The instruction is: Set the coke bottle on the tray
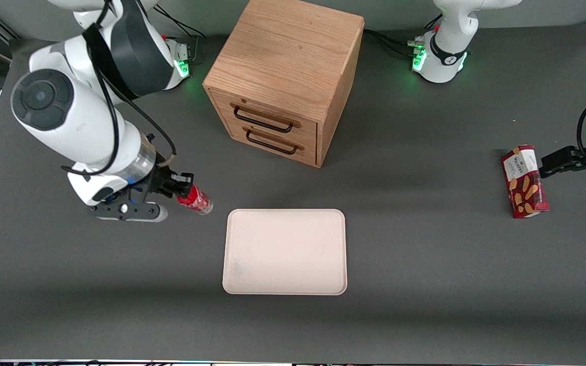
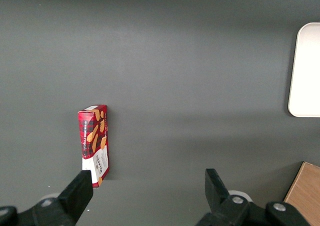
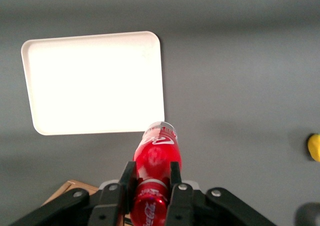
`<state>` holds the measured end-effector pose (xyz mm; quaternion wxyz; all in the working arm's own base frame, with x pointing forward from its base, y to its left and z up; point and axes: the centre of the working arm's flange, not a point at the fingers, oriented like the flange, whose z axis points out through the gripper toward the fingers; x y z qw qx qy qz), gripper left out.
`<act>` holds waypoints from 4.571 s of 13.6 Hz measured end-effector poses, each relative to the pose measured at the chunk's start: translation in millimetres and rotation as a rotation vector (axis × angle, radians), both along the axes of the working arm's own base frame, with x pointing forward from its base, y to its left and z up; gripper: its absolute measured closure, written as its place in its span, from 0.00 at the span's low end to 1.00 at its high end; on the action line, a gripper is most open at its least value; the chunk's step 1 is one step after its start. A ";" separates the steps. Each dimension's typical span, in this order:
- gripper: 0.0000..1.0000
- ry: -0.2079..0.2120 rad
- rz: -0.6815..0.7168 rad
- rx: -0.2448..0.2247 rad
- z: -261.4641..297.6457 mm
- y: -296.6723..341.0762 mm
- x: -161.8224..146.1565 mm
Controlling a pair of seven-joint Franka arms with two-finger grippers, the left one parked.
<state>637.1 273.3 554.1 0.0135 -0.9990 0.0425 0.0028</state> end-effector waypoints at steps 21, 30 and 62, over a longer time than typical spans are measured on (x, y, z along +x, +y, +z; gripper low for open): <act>0.69 -0.015 0.020 -0.008 -172.1 41.9 66.4; 0.69 -0.016 0.014 -0.013 -223.4 42.4 70.4; 0.00 0.169 -0.089 0.053 80.9 -89.7 -60.6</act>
